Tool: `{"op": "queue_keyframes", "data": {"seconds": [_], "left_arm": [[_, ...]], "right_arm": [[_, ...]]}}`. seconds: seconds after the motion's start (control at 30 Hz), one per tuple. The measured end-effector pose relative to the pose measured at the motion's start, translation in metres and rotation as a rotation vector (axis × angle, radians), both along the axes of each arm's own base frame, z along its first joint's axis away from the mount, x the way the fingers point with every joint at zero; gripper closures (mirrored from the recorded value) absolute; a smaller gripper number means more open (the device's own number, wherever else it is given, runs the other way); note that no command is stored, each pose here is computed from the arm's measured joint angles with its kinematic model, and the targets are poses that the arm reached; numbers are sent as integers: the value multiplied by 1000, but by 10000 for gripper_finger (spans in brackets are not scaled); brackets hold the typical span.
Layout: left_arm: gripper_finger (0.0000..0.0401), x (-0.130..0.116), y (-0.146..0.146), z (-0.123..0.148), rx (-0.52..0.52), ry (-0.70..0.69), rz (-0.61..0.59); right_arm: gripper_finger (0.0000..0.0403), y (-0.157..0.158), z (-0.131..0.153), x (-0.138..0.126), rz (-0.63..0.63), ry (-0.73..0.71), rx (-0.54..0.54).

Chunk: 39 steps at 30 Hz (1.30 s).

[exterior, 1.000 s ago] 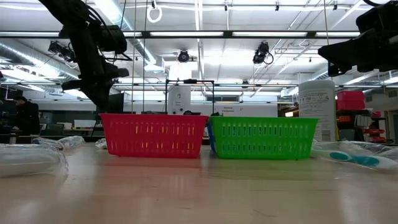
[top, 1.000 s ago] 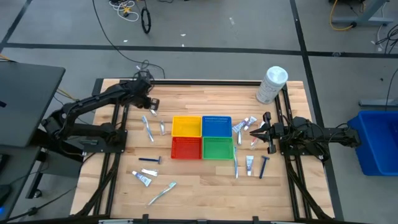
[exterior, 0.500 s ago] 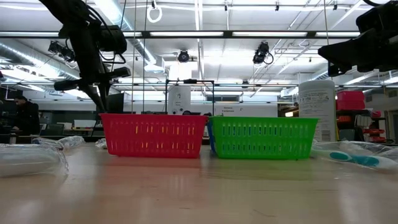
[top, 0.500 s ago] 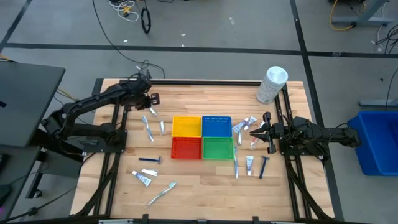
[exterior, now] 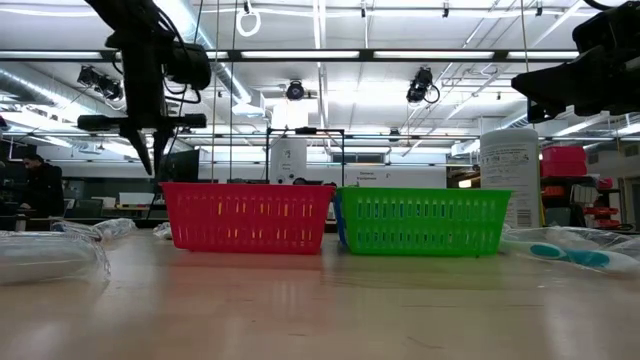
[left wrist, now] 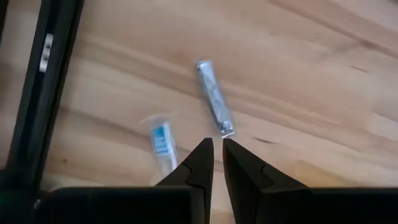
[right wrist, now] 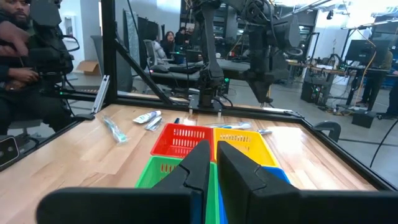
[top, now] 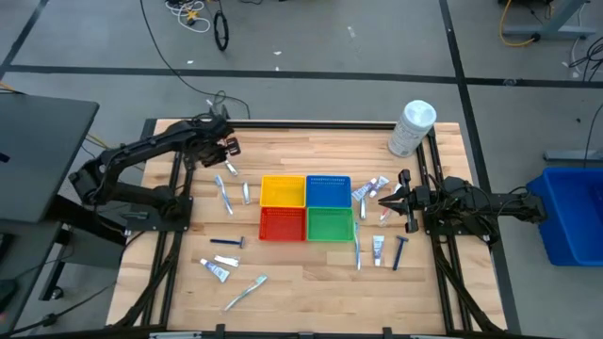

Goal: Pick & Place Travel size toiletries
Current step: Put the top left nail cutter into the yellow bin

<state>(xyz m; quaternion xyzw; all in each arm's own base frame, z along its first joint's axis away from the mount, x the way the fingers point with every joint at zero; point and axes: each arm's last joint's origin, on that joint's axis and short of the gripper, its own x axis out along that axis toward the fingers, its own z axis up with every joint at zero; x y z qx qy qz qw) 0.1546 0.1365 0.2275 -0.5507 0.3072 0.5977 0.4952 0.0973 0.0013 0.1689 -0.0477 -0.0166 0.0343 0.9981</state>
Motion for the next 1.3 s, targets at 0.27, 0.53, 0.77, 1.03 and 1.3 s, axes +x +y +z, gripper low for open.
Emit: {"op": "queue_keyframes", "data": {"seconds": [0.27,0.53,0.77,1.03,1.3], "left_arm": [[358,14,11,-11,-40,1,140],[345,23,17,-25,-92,-11,195],[273,24,18,-27,-98,-9,218],[185,24,18,-27,-94,-8,222],[166,23,20,-27,-80,-6,224]], "right_arm": [[363,0,0,0,0,0,0],[362,0,0,0,0,0,0],[362,0,0,0,0,0,0],[361,0,0,0,0,0,0],[362,0,0,0,0,0,0]]}}
